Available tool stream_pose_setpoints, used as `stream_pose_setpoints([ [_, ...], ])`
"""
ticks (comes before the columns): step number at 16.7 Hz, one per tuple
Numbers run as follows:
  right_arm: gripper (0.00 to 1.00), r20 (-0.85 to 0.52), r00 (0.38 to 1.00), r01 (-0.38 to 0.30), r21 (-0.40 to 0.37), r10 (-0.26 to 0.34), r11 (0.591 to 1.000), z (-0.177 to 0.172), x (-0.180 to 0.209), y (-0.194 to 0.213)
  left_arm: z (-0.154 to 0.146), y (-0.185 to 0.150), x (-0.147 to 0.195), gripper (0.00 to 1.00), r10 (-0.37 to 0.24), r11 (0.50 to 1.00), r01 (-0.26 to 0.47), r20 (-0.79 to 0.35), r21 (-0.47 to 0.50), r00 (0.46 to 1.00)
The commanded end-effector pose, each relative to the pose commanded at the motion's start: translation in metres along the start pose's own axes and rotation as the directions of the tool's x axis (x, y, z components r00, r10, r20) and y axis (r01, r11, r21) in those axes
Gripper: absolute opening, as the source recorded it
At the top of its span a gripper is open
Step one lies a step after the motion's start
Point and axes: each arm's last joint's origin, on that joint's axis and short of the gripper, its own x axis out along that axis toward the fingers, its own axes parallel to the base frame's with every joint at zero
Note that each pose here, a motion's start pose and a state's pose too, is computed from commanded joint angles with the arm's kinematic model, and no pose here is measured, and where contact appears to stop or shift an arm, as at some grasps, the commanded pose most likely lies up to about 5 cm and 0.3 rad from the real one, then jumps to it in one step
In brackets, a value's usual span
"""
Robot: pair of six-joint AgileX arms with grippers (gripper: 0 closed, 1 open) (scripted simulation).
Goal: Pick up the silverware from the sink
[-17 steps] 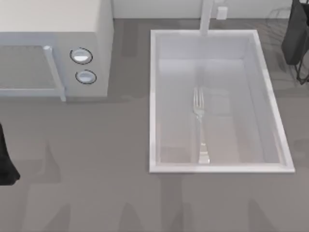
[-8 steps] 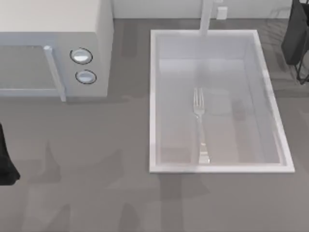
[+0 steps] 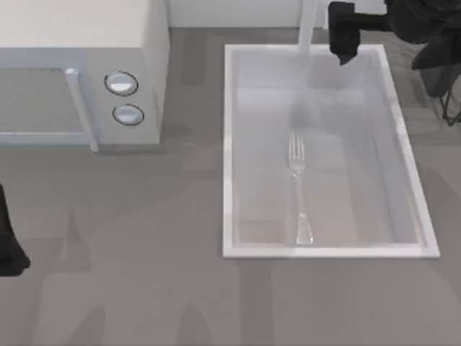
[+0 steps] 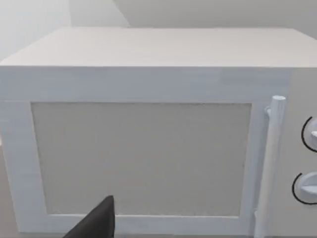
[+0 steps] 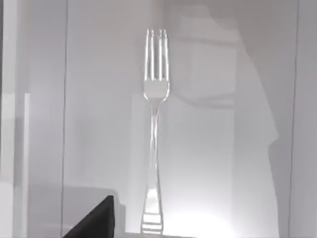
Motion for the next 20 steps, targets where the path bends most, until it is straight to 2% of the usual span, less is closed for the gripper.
stream_pose_setpoints([
  [3, 1.00, -0.155, 0.987, 0.039, 0.003, -0.038, 0.999, 0.015, 0.058, 0.028, 0.000, 0.000, 0.000, 1.00, 0.000, 1.000, 0.000, 0.000, 0.000, 1.000],
  [8, 1.00, -0.323, 0.941, 0.101, -0.004, -0.097, 0.995, 0.011, 0.131, 0.058, 0.000, 0.000, 0.000, 1.00, 0.000, 1.000, 0.000, 0.000, 0.000, 1.000],
  [11, 1.00, -0.362, 0.925, 0.119, -0.008, -0.114, 0.993, 0.007, 0.149, 0.064, 0.000, 0.000, 0.000, 1.00, 0.000, 1.000, 0.000, 0.000, 0.000, 1.000],
  [17, 1.00, -0.365, 0.924, 0.122, -0.004, -0.115, 0.993, 0.007, 0.152, 0.062, 0.000, 0.000, 0.000, 1.00, 0.000, 1.000, 0.000, 0.000, 0.000, 1.000],
  [20, 1.00, -0.369, 0.922, 0.124, -0.006, -0.117, 0.992, 0.001, 0.174, 0.061, 0.000, 0.000, 0.000, 1.00, 0.000, 1.000, 0.000, 0.000, 0.000, 1.000],
])
